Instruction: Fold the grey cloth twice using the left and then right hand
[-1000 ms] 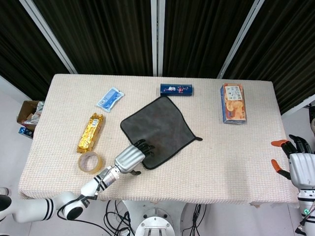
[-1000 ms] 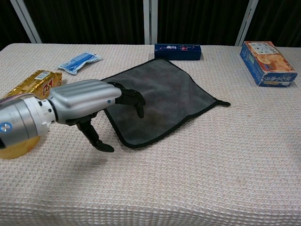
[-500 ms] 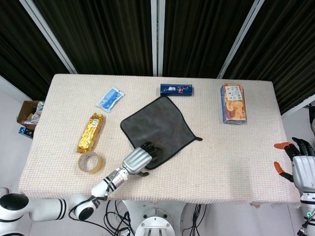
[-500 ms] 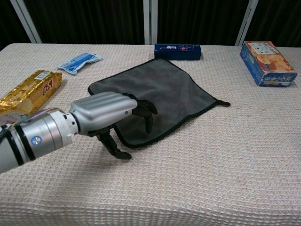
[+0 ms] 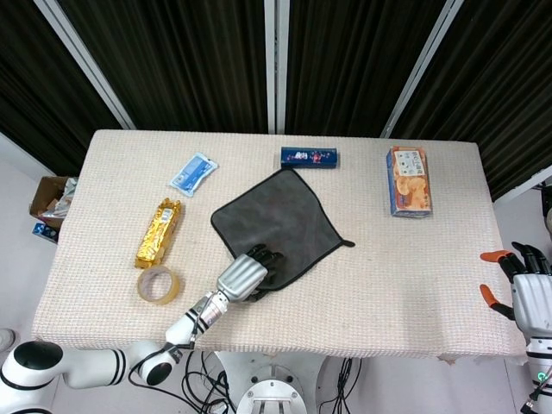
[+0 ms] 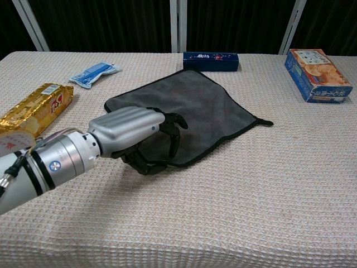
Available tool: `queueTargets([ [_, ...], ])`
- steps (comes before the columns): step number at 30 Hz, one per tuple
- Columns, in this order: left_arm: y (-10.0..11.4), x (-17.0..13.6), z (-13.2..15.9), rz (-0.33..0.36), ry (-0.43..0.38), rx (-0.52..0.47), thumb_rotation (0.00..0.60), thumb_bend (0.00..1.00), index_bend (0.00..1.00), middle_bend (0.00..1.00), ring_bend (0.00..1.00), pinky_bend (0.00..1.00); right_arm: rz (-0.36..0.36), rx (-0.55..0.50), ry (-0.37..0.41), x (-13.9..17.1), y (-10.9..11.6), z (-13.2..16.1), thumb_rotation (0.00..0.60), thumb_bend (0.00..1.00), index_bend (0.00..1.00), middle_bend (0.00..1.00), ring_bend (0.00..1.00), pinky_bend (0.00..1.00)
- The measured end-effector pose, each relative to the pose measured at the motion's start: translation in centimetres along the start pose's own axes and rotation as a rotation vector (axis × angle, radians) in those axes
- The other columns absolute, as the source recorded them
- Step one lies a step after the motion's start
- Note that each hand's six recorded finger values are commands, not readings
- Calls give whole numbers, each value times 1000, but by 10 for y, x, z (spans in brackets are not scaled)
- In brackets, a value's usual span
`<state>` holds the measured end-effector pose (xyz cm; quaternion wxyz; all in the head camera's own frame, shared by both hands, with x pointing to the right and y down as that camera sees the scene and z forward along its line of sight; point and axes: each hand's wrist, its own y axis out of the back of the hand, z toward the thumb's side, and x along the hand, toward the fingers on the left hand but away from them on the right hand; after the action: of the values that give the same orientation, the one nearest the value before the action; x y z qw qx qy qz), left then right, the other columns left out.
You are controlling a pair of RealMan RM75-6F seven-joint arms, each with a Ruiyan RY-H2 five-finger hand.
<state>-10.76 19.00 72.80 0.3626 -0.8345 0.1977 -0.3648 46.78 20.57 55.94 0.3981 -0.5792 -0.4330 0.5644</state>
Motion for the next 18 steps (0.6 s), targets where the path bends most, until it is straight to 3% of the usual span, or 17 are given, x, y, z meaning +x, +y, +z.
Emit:
queueTargets([
  [7,2,-1,0,42,-6,-15,600,548,658,232,215,128,-5,0,2,0,1,1,600,176,364,306,133,137],
  [13,16,-20,6,103,-31,-59,600,554,662,234,215,128,-3,2,20,-2,2,5,600,176,367,306,133,134],
  [18,27,-51,10,100,-57,-79,600,555,664,234,215,128,-5,2,36,-4,2,10,600,176,367,306,132,131],
])
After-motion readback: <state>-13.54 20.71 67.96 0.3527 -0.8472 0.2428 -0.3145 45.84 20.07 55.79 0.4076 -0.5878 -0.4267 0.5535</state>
